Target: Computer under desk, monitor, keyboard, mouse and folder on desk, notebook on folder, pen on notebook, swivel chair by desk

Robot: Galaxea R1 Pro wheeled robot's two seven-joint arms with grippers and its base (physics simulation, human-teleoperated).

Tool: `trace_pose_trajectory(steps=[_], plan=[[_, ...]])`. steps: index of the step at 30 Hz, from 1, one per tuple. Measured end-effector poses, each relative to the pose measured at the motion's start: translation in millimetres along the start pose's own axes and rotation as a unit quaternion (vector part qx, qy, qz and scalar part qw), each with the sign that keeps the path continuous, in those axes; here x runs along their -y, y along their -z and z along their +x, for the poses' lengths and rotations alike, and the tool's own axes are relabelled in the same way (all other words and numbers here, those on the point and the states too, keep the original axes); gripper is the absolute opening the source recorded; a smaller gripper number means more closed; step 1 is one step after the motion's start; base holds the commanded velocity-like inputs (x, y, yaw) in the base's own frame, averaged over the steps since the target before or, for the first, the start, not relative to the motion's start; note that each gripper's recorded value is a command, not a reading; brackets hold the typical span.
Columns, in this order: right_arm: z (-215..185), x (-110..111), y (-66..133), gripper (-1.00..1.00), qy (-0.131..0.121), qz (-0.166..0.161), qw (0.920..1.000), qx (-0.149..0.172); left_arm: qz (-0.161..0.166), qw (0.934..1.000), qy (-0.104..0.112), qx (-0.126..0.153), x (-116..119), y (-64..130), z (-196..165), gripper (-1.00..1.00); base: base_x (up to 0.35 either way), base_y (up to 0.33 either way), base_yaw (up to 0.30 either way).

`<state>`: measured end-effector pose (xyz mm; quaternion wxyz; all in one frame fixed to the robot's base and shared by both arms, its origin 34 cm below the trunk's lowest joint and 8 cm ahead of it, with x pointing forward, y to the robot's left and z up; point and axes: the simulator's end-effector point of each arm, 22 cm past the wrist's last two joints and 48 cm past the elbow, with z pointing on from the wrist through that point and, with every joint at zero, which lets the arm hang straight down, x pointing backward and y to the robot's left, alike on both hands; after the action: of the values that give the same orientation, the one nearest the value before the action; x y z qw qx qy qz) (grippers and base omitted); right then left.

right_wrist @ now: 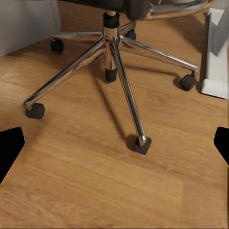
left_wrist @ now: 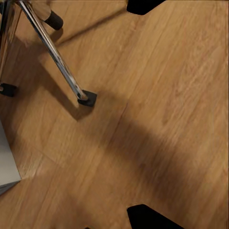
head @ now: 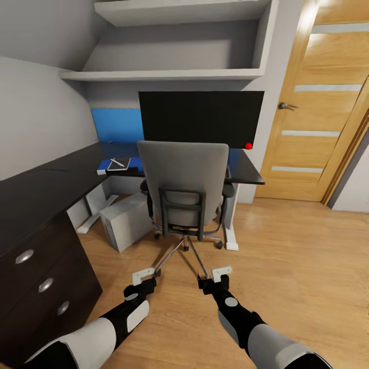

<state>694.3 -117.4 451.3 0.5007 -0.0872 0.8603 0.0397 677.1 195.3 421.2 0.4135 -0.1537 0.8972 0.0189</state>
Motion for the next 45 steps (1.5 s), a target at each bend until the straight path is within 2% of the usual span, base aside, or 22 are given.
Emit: trace_pose_trajectory(steps=[45], plan=[[-90, 6, 31.2, 1.0, 0.0, 0.001, 1.0, -0.001, 0.0, 1.0, 0.004, -0.001, 14, 48.6, -82, 1.0, -0.332, 0.0, 0.0]])
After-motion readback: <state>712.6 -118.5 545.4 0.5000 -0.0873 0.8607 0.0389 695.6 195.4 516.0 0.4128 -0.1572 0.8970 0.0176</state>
